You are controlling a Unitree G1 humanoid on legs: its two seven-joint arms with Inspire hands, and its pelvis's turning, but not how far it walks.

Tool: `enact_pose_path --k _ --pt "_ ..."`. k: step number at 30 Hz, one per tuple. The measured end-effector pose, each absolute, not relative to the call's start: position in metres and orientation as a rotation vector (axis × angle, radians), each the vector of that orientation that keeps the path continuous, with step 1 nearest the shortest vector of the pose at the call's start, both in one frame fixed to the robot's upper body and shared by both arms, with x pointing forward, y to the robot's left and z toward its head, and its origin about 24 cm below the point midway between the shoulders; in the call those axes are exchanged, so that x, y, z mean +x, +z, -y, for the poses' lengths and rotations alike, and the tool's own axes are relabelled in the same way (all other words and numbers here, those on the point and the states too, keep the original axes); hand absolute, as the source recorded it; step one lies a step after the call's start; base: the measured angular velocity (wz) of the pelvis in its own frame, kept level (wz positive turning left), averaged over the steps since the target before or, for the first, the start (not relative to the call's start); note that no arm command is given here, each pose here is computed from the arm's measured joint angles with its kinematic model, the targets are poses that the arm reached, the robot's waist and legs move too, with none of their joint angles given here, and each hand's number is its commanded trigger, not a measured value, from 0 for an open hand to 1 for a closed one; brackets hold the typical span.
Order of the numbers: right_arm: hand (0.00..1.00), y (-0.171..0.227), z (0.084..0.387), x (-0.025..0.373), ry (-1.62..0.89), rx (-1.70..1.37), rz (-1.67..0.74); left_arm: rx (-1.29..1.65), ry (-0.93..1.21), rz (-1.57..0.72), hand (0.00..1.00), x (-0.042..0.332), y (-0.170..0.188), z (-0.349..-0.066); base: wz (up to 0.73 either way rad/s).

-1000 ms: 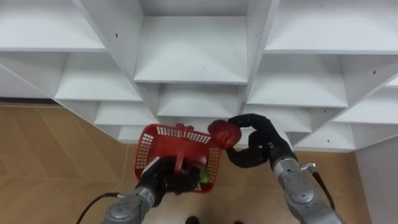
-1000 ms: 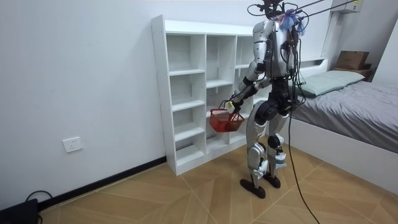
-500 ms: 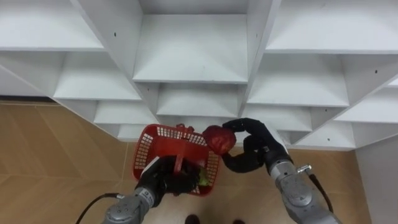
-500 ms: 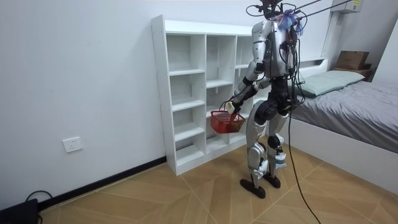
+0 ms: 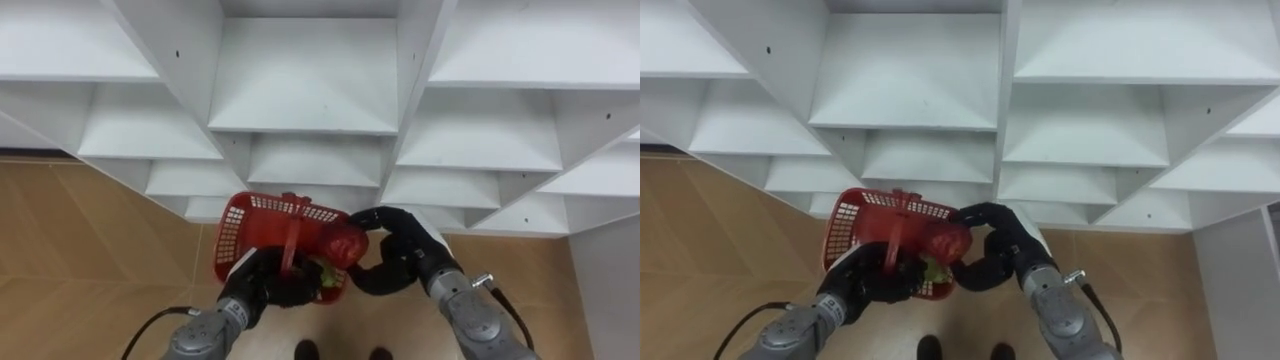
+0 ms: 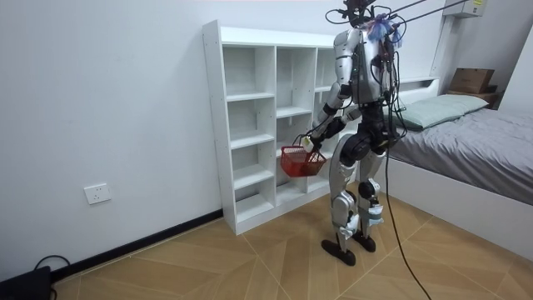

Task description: Collect fruits from the closet

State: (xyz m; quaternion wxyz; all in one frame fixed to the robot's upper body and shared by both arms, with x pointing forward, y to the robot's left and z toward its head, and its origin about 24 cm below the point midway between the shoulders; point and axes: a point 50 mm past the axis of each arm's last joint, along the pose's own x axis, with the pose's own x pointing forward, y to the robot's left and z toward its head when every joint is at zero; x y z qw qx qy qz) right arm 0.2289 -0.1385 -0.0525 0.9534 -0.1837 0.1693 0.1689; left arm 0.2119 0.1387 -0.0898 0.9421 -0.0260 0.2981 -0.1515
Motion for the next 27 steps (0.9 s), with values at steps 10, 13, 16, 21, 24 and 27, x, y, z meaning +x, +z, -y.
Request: enact_pose_path --k 10,13,16,21,24,27 --pt "0.00 -0.057 0.129 0.222 0.407 -0.424 -0.358 -0.051 -0.307 -0.637 1.00 0.203 -0.095 -0.138 0.00" --pt "0.00 -0.059 0.128 0.219 0.416 -0.425 -0.370 -0.051 -0.309 -0.648 1.00 0.200 -0.097 -0.138 0.00" --pt "0.00 -0.061 0.128 0.216 0.432 -0.429 -0.382 -0.051 -0.309 -0.655 1.00 0.199 -0.098 -0.138 0.00" --pt "0.00 -0.062 0.127 0.214 0.454 -0.451 -0.385 -0.059 -0.329 -0.654 1.00 0.199 -0.098 -0.135 0.00" --pt "0.00 -0.062 0.127 0.214 0.460 -0.450 -0.387 -0.061 -0.332 -0.666 1.00 0.197 -0.099 -0.134 0.00" --pt "0.00 -0.063 0.128 0.213 0.460 -0.457 -0.389 -0.067 -0.345 -0.667 1.00 0.197 -0.099 -0.133 0.00"
